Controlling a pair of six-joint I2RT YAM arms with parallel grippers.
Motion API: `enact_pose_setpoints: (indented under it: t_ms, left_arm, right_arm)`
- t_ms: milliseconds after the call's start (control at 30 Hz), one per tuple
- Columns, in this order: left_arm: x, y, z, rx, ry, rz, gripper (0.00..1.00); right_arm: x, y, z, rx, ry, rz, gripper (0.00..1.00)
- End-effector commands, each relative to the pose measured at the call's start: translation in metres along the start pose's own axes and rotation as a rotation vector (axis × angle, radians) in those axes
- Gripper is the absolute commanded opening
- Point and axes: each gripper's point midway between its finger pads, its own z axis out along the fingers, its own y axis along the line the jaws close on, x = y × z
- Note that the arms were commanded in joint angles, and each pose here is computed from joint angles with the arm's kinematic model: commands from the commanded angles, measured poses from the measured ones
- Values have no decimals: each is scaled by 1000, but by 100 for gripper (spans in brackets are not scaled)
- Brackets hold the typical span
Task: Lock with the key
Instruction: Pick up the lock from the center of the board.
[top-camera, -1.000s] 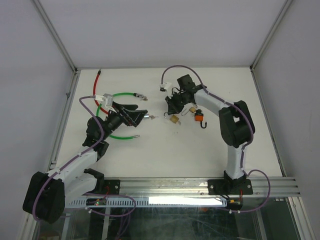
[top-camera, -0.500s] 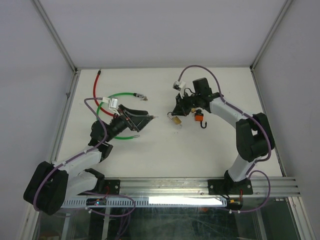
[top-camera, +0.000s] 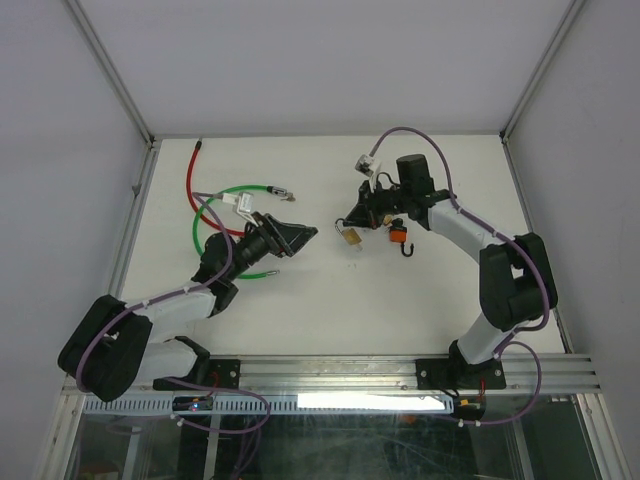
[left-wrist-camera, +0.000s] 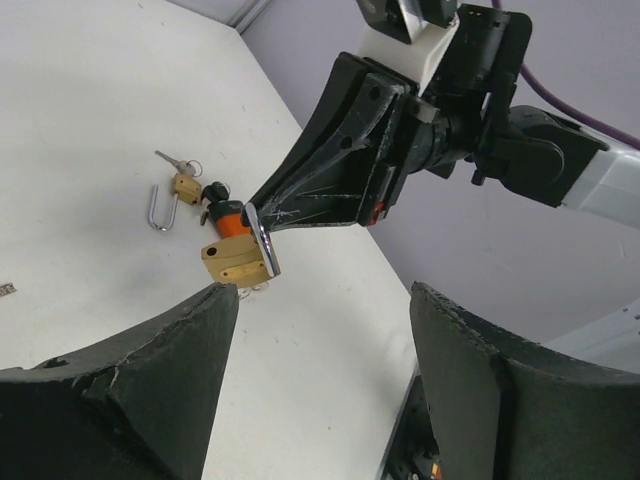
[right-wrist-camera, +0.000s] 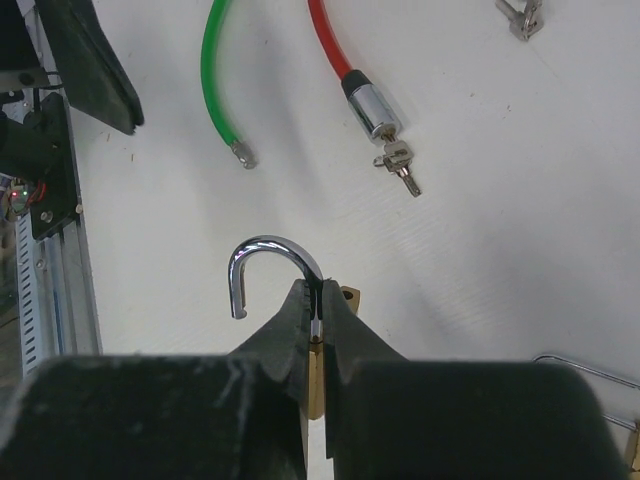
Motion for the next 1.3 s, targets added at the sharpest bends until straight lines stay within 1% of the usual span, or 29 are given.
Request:
enact_pose_setpoints:
  t_ms: [0,167,300,467,567,667,733,967,1167,1267]
  left_arm:
    - [-12,-9,21,4,-39,3,70]
    - [-3,6,35,-93,-22,-22,69]
    - [2,14,48,-170,-10,-13,67]
    - [16,24,64,-240,47,-12,60]
    - [17,22,68,-244,62,-8,57]
    - [15,21,70,-245,64,0,48]
    - [25,31,72,-268,92,-3,43]
    - [32,30,75,-261,133,2,39]
    - [35,30,76,-253,151,4,30]
    - [38,28,76,-239,165,6,28]
  right_arm:
    - [-42,22,-14,-50,-116,-109,0]
    - [-43,23,-14,-54,-119,-112,0]
    - [-44,25,-14,-55,-121,-121,0]
    - [-44,29,-12,-55,-115,-142,0]
    - [-43,31,-10,-55,-106,-156,0]
    - [-42,33,-8,-54,-100,-169,0]
    - [-42,35,-6,-57,-97,-176,0]
    - [-43,37,-5,-51,-93,-195,0]
    - [-43,36,-6,-38,-90,-203,0]
    - [-43,33,-6,-21,-89,-205,0]
